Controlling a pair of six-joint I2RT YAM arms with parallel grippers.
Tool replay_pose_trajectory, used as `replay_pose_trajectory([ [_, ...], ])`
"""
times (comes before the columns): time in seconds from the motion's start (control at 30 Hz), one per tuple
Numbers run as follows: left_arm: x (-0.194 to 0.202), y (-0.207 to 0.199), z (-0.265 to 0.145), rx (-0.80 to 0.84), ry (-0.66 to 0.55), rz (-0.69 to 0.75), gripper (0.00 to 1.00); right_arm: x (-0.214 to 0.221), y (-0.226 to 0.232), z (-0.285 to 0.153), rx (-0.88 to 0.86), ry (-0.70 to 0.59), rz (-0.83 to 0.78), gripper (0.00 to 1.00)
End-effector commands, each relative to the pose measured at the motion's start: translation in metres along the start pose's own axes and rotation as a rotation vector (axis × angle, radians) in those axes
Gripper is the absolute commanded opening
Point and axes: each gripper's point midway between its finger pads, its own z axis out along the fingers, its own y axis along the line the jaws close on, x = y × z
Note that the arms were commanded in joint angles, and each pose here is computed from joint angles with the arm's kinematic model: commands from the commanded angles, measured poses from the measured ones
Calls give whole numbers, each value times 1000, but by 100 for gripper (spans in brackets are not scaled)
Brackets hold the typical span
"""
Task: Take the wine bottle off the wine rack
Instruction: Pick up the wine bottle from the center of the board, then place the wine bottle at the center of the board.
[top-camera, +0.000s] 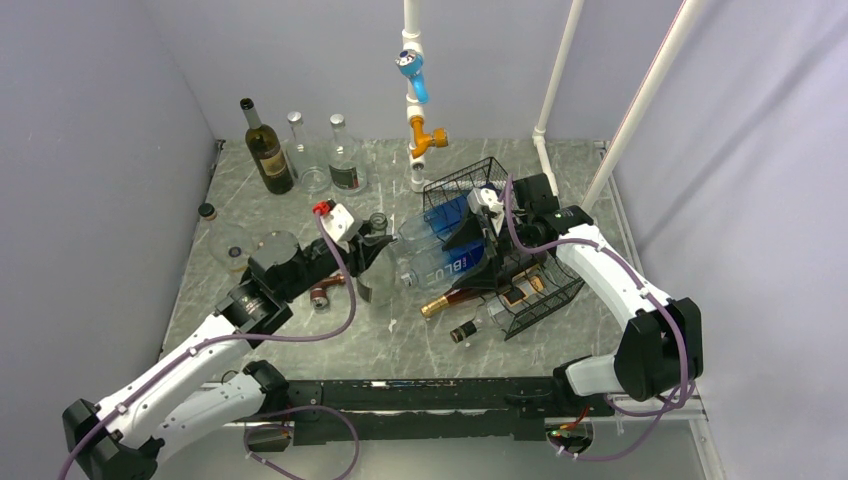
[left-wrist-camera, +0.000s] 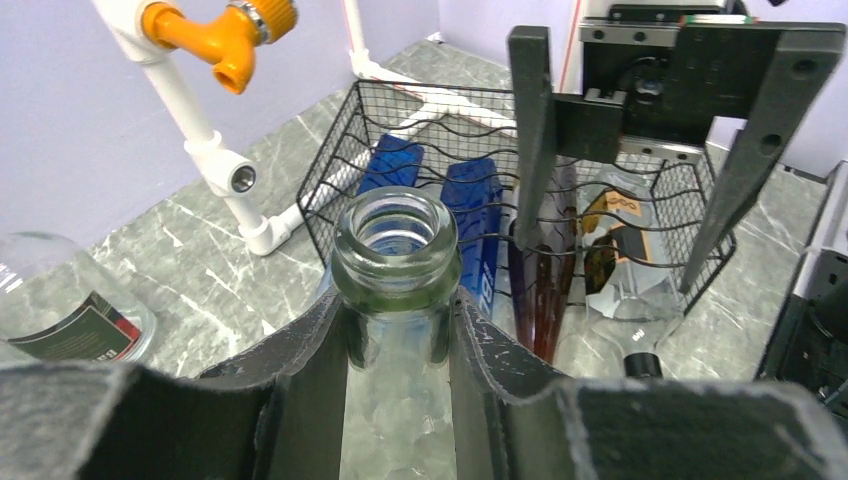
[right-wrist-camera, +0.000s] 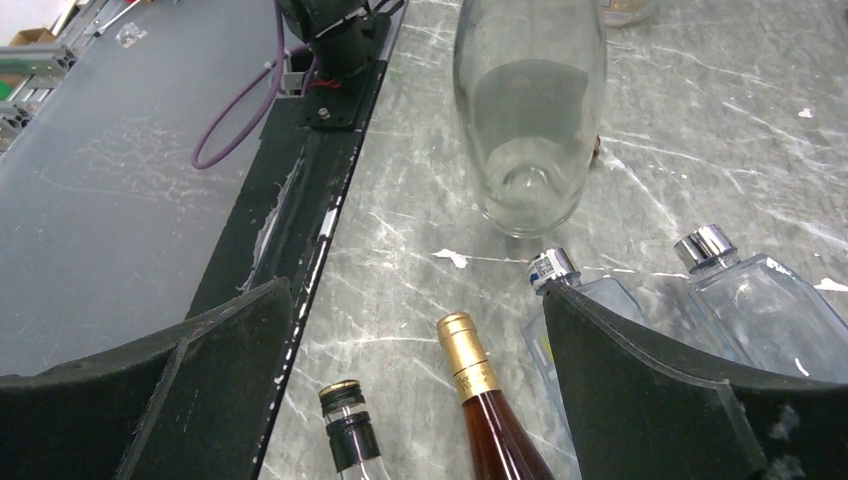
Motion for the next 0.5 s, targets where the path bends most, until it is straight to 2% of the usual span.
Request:
replay_pose_trajectory([
  [0.0,-107,19,-9,-52,-316,66,0,-17,-2,-2,-16,-33,-74,99],
  [0.47,-118,77,12,-187,-338,46,0,-17,-1,-3,-14,-27,-82,99],
])
